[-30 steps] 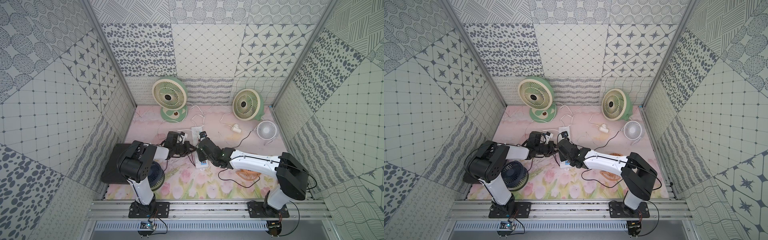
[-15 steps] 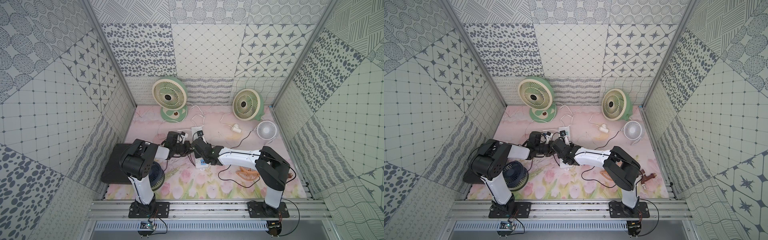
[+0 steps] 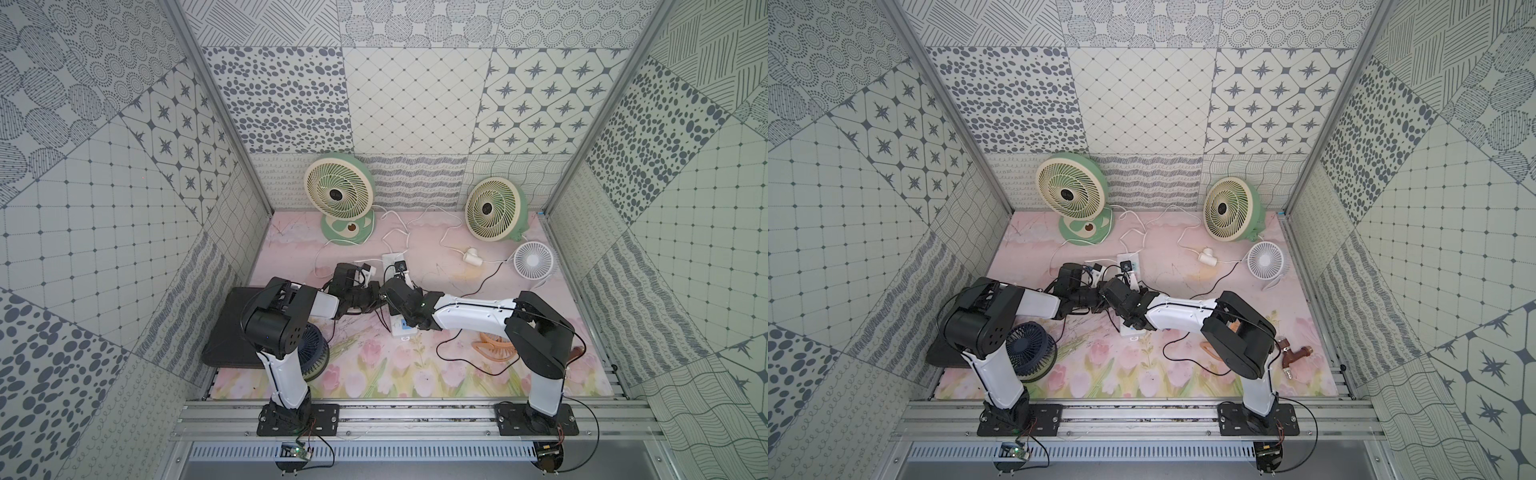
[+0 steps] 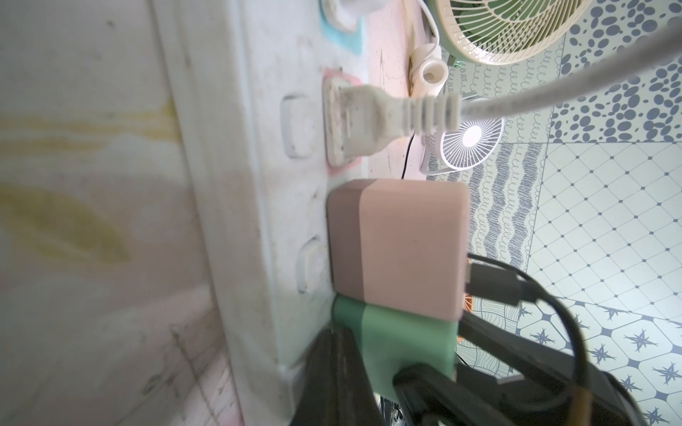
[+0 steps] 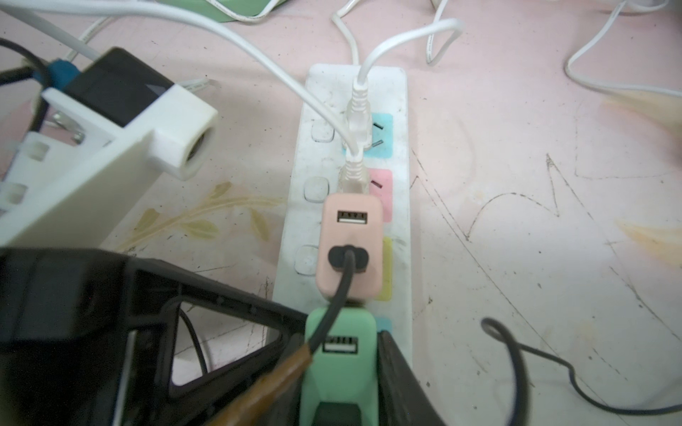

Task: Unplug the desk fan from the power strip
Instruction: Remove the plug from the socket.

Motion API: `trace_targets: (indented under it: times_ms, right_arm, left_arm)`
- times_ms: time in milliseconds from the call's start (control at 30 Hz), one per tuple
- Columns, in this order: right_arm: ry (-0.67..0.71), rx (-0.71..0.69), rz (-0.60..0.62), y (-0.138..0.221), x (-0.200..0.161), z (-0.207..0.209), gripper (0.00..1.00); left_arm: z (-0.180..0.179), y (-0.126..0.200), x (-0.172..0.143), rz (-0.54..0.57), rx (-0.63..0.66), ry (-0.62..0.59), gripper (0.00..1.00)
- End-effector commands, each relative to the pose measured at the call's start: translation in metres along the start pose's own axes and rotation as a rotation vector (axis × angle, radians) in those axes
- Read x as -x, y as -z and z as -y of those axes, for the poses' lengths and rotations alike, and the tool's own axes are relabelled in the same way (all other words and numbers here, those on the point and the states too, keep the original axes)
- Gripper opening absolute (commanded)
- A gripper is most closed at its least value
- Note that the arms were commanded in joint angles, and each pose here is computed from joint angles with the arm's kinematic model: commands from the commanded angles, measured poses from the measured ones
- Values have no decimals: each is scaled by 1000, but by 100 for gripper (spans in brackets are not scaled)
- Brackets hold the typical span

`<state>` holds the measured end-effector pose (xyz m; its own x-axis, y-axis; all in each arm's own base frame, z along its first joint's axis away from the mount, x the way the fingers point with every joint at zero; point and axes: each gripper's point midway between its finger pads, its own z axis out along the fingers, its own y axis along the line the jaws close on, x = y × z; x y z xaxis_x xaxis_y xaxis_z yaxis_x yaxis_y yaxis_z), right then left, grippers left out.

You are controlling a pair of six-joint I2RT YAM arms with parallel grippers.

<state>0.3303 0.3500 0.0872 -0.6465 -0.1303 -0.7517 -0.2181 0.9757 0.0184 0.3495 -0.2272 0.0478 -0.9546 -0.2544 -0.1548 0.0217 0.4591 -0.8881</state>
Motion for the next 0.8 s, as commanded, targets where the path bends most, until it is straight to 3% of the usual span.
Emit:
trace_targets:
  times_ms: [0,167,400,500,700,767]
  right_arm:
    - [-26,5,55,2,13,-11,15]
    - [33,-8,101,13,20,-26,14]
    - [-147,30,46,6,13,8,13]
    - [-164,61,35,6,14,2,14]
    - [-24,21,90,16,21,-25,14]
    - [-43,17,95,18,23,-22,14]
  left_arm:
    - [-19,2,1,10,66,44,0]
    - [-23,3,1,14,86,46,0]
    - [-26,5,0,17,101,51,0]
    - [-27,4,1,18,100,52,0]
    - [-28,6,1,18,102,54,0]
    - [-28,6,1,17,102,55,0]
